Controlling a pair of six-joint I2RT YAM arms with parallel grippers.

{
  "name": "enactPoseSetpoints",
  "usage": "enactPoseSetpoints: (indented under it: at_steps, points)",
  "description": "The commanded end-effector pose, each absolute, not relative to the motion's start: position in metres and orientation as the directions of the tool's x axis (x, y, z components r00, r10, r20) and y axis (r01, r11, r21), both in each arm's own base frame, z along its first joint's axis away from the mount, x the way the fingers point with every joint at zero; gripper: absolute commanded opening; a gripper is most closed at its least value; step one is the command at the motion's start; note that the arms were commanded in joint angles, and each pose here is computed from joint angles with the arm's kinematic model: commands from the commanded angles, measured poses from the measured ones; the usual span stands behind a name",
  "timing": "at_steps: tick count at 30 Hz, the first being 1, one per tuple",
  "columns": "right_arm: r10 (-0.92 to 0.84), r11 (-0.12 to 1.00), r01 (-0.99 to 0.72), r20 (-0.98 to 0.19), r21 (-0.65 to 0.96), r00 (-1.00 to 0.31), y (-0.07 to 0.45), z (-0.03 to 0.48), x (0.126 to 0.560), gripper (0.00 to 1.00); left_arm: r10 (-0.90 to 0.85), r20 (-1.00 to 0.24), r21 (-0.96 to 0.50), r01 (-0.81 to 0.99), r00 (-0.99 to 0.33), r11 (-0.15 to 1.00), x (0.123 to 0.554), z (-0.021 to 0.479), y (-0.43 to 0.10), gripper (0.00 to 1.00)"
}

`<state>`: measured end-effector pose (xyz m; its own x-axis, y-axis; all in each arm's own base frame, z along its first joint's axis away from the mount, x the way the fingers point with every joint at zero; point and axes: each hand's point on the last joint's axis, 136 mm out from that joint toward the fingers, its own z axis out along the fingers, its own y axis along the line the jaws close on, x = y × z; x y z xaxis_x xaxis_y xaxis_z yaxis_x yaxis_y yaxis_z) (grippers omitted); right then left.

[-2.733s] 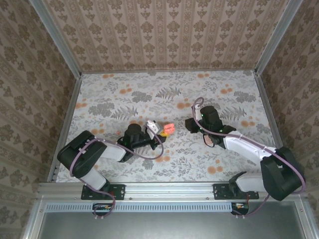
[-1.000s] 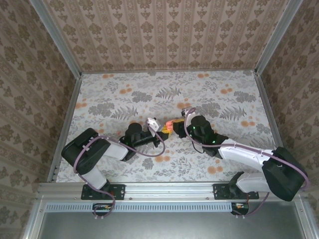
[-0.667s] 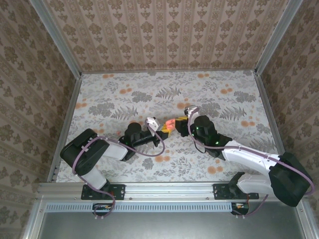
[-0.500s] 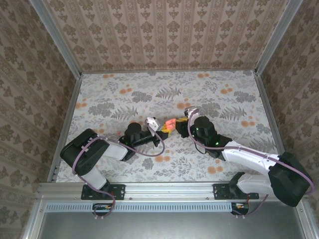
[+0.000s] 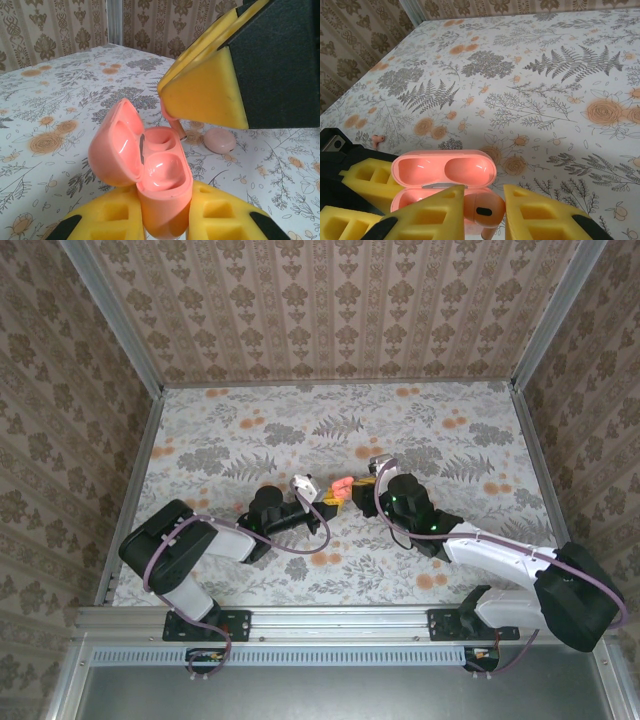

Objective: Insert the wireless bluetooth earbuds into the charging case

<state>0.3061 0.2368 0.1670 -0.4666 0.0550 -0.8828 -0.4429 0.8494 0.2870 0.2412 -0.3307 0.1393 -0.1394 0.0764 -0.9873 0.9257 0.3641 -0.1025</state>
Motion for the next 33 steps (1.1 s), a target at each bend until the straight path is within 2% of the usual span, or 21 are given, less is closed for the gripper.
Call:
enactPoseSetpoints:
  at_steps: [1, 33]
  points:
    - [0.08, 0.829, -0.474, -0.902, 0.296, -0.423, 0.2407, 0.1863, 0.304, 0.22, 0.032, -0.994, -0.09, 0.933, -0.108, 0.348, 0.2403, 0.1577, -0.3336, 0.12]
    - [0.081, 0.817, -0.496, -0.911, 0.293, -0.405, 0.2467, 0.1939, 0.3082, 0.22, 0.032, -0.993, -0.1, 0.943, -0.116, 0.317, 0.2341, 0.1569, -0.3374, 0.12]
